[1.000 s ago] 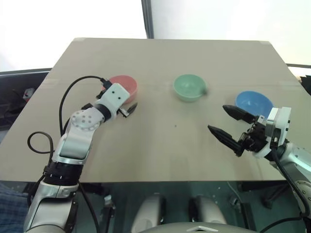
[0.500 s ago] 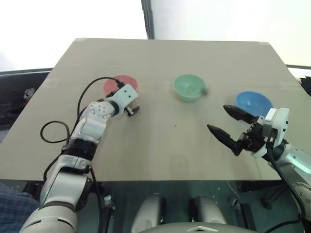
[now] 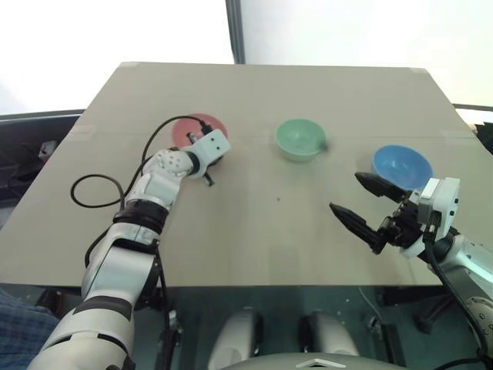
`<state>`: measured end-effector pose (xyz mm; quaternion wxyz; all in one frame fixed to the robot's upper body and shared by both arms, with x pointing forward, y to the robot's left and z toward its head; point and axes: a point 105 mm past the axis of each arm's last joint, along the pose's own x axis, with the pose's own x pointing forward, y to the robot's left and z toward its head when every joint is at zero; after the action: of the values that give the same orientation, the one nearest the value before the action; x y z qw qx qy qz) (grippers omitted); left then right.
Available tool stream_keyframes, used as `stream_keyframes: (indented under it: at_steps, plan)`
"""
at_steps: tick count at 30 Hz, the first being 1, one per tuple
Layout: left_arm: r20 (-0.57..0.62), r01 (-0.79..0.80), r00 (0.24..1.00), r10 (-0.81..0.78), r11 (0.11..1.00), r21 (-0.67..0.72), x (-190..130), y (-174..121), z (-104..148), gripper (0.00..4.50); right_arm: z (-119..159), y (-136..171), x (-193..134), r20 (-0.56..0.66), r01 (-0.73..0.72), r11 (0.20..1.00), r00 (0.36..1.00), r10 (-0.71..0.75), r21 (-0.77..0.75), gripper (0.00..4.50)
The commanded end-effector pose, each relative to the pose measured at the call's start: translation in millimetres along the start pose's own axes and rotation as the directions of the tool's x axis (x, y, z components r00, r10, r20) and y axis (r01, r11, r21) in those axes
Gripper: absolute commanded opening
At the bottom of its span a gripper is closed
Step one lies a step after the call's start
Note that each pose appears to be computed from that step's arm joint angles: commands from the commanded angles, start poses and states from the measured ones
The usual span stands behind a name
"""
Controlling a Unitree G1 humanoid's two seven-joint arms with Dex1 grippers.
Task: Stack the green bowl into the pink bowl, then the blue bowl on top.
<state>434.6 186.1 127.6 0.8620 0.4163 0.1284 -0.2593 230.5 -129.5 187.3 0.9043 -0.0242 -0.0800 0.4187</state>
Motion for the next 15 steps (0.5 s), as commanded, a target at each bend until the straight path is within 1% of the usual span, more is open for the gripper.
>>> stream_keyframes:
  at_steps: [1, 2, 4, 6, 8, 10, 12, 14, 15]
  plan:
    - [0.040, 0.064, 0.997, -0.066, 0.997, 0.045, 2, -13, 9, 0.11, 13, 1, -2, 0.036, -0.007, 0.999, 0.999, 0.008, -0.046, 4.33]
    - [0.076, 0.089, 0.993, -0.093, 0.994, 0.057, 1, -17, 17, 0.11, 13, 1, -2, 0.034, -0.008, 0.999, 0.999, 0.010, -0.046, 4.33]
    - [0.211, 0.158, 0.961, -0.179, 0.981, 0.111, -5, -31, 44, 0.11, 13, 1, -2, 0.032, -0.010, 0.999, 0.999, 0.011, -0.047, 4.33]
    - [0.350, 0.243, 0.885, -0.306, 0.946, 0.213, -20, -54, 74, 0.11, 13, 0, -2, 0.028, -0.012, 0.999, 1.000, 0.014, -0.047, 4.33]
    - [0.432, 0.333, 0.777, -0.458, 0.881, 0.336, -44, -83, 96, 0.11, 13, 0, -2, 0.024, -0.016, 0.999, 1.000, 0.017, -0.047, 4.33]
    - [0.454, 0.404, 0.670, -0.587, 0.802, 0.441, -67, -108, 105, 0.11, 13, -1, -3, 0.021, -0.017, 0.999, 1.000, 0.018, -0.046, 4.33]
    - [0.432, 0.455, 0.597, -0.676, 0.729, 0.512, -86, -123, 106, 0.11, 13, -1, -3, 0.018, -0.017, 0.999, 1.000, 0.018, -0.046, 4.33]
    - [0.367, 0.493, 0.561, -0.742, 0.656, 0.571, -98, -133, 99, 0.11, 13, -1, -3, 0.016, -0.016, 0.999, 1.000, 0.017, -0.045, 4.33]
    - [0.322, 0.505, 0.561, -0.763, 0.623, 0.598, -100, -134, 93, 0.11, 13, -1, -3, 0.016, -0.015, 0.999, 1.000, 0.016, -0.044, 4.33]
